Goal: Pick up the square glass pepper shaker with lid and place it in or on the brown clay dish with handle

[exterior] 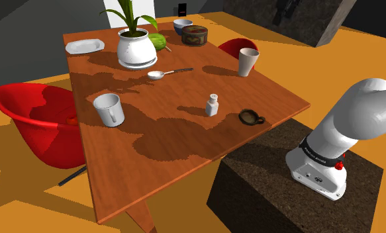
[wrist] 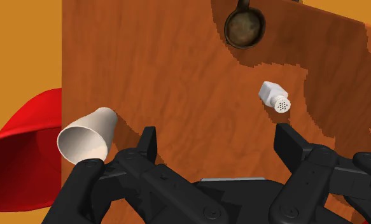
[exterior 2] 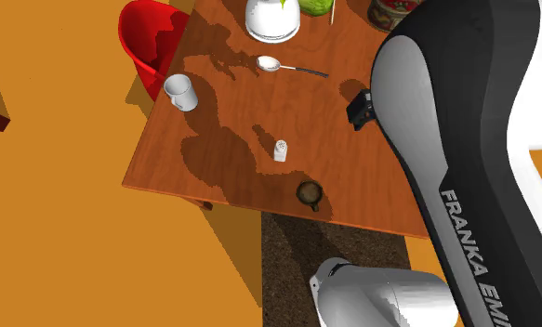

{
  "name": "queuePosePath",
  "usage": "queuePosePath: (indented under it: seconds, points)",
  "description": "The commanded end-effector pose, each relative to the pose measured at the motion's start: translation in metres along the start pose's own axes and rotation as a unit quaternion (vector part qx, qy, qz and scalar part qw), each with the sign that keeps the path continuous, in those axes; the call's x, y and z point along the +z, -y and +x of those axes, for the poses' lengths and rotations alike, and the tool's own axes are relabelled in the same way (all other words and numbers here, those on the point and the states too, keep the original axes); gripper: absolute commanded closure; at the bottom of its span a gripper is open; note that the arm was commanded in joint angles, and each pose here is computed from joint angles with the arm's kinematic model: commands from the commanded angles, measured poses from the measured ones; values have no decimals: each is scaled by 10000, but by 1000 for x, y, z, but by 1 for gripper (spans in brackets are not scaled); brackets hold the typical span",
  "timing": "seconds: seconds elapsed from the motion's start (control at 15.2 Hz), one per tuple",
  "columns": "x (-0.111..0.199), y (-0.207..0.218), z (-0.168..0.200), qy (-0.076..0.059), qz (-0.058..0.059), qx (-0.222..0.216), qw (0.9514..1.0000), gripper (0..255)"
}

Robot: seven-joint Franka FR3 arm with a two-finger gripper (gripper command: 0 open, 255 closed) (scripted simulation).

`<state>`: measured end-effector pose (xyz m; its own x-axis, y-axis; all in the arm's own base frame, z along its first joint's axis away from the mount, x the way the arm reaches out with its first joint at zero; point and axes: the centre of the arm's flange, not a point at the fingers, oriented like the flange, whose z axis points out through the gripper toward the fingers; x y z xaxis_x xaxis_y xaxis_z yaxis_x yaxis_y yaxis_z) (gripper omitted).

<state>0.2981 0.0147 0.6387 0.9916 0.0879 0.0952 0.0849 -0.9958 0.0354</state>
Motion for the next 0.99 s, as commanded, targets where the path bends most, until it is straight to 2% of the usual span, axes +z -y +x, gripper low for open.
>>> queuePosePath:
  seconds: [0.0, 0.92]
  points:
    - [0, 0, 0, 0, 0, 0, 10000, 0]
    - [149, 97, 51, 19, 1, 22, 10000, 0]
